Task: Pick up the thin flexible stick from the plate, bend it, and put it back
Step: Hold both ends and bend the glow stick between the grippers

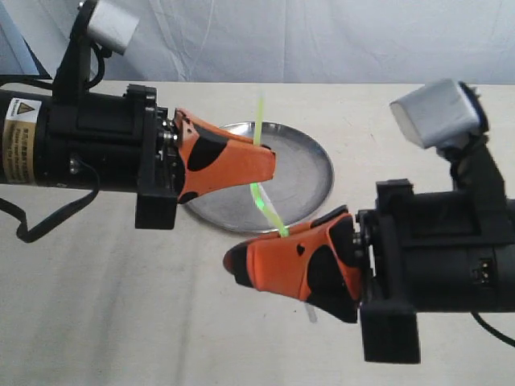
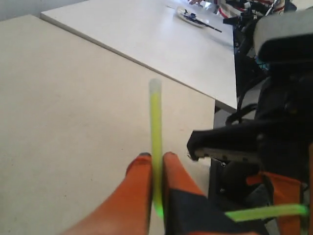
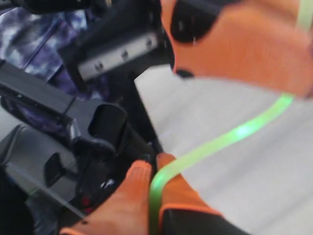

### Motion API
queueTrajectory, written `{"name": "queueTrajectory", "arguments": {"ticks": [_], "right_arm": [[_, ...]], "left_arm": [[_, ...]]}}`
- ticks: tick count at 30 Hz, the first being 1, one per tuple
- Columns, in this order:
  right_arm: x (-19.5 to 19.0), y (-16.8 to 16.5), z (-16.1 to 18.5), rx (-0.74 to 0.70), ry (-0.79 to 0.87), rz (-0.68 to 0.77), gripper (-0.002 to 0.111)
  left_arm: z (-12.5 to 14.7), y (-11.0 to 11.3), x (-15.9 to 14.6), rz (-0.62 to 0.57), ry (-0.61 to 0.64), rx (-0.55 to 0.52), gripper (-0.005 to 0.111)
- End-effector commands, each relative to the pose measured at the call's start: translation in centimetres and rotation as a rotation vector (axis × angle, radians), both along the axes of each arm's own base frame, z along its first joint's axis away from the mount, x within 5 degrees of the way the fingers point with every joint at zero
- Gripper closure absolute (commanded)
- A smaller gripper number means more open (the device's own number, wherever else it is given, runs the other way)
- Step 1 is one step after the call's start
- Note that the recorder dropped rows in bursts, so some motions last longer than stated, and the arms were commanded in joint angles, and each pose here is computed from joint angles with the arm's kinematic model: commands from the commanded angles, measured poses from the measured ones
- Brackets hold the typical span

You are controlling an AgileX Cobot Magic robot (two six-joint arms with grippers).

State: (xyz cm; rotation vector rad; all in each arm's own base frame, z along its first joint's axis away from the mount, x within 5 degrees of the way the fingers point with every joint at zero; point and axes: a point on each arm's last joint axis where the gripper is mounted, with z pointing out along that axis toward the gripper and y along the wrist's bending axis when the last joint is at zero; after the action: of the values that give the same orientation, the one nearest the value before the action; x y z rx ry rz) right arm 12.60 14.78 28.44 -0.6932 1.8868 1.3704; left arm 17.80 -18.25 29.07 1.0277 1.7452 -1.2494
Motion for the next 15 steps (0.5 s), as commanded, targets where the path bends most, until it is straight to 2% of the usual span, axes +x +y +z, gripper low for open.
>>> {"name": "queueTrajectory", "arguments": {"ticks": [1, 5, 9, 15], "right_arm": [[-0.1, -1.3, 2.6, 0.049, -0.099, -0.162, 0.109], [-0.1, -2.4, 2.5, -0.028, -0.111, -0.266, 0.109], [-0.3, -2.5, 1.6, -0.124, -0.070, -0.249, 0.109], [-0.8, -2.3, 0.7, -0.193, -0.015, -0.169, 0.109]], "left_arm": [[-1.0, 0.1, -0.2, -0.038, -0.039, 0.095, 0.107], [-0.3, -0.1, -0.4, -0.042, 0.011, 0.006, 0.107], [1.2, -0.3, -0.1, 0.004, 0.072, -0.159, 0.107], [3.6, -0.2, 0.3, 0.037, 0.061, -0.430, 0.107]]}}
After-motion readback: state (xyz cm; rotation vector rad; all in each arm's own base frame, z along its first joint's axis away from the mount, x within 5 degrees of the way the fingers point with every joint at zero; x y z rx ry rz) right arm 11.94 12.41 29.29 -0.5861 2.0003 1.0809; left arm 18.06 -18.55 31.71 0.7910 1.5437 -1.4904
